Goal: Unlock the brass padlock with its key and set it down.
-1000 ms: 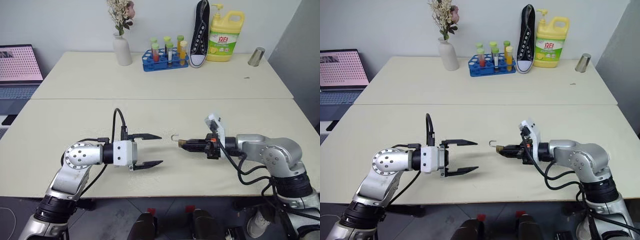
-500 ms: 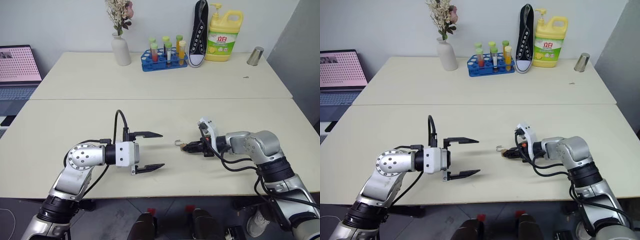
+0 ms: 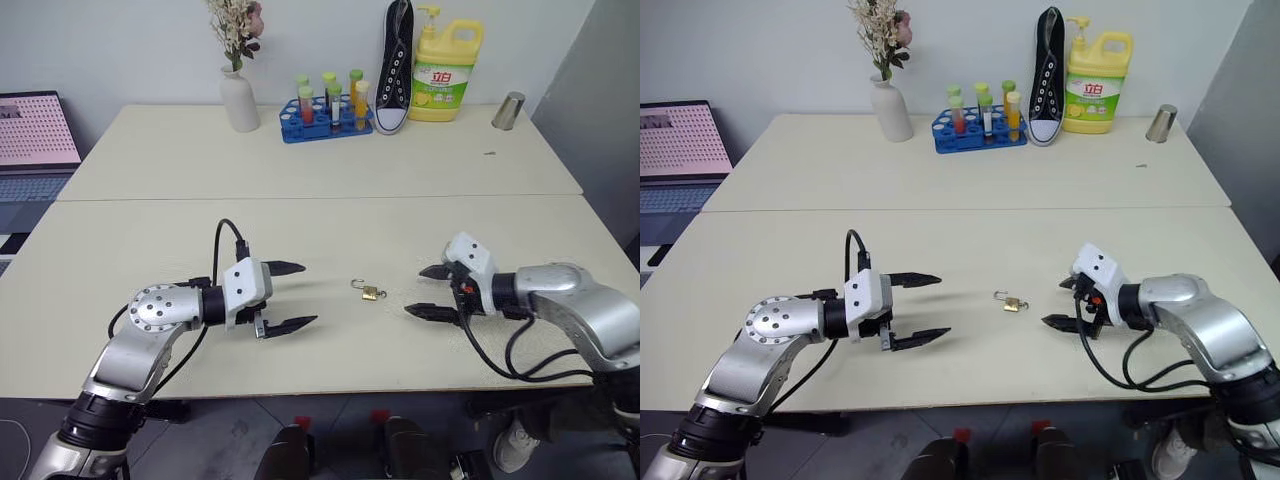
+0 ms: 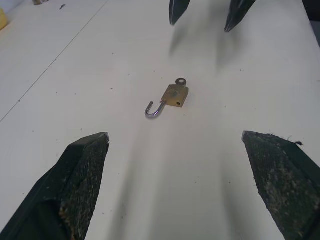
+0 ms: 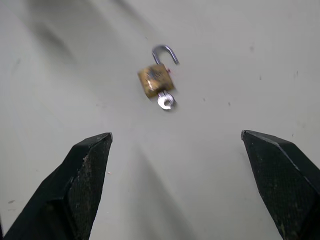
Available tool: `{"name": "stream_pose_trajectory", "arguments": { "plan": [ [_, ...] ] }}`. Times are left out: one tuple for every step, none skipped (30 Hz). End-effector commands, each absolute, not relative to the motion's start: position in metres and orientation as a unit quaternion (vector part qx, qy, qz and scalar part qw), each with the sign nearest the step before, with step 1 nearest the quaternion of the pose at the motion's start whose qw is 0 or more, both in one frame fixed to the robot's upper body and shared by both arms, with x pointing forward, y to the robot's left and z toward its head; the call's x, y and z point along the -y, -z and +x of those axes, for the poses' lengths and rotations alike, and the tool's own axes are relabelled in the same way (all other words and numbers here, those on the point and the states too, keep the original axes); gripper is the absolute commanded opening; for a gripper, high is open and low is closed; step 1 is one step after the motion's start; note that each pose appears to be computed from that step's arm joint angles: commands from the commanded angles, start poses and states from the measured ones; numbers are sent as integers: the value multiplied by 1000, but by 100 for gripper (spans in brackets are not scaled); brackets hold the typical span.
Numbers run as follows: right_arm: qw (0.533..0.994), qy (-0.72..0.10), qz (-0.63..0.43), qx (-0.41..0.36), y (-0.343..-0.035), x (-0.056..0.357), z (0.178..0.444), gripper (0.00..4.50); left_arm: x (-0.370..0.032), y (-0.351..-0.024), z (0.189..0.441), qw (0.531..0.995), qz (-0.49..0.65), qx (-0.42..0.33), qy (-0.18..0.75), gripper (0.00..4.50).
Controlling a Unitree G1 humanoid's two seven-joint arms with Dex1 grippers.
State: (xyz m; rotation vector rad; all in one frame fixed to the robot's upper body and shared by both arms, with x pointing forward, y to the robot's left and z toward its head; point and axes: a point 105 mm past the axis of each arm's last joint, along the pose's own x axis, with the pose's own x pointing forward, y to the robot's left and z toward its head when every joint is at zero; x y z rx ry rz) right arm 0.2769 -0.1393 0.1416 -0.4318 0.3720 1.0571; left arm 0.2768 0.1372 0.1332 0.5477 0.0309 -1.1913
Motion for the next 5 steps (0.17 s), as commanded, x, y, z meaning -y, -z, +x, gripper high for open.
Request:
{"name": "stream_pose_trajectory", "arguments": {
  "plan": [
    [821,-509,-224,-132,-160,137,261,440,-141,-142,272,786,257,-13,562,450],
    [821,-508,-225,-130,-160,138,259,440,-142,-140,272,784,259,-18,563,450],
    [821,-509,-222,-130,-160,138,256,440,-142,-139,271,780,261,-23,568,450],
    [821,-510,-220,-128,-160,137,254,440,-143,-138,269,774,261,-27,576,450],
    [821,-511,-219,-128,-160,137,253,440,-143,-137,267,770,261,-30,581,450]
  ]
}}
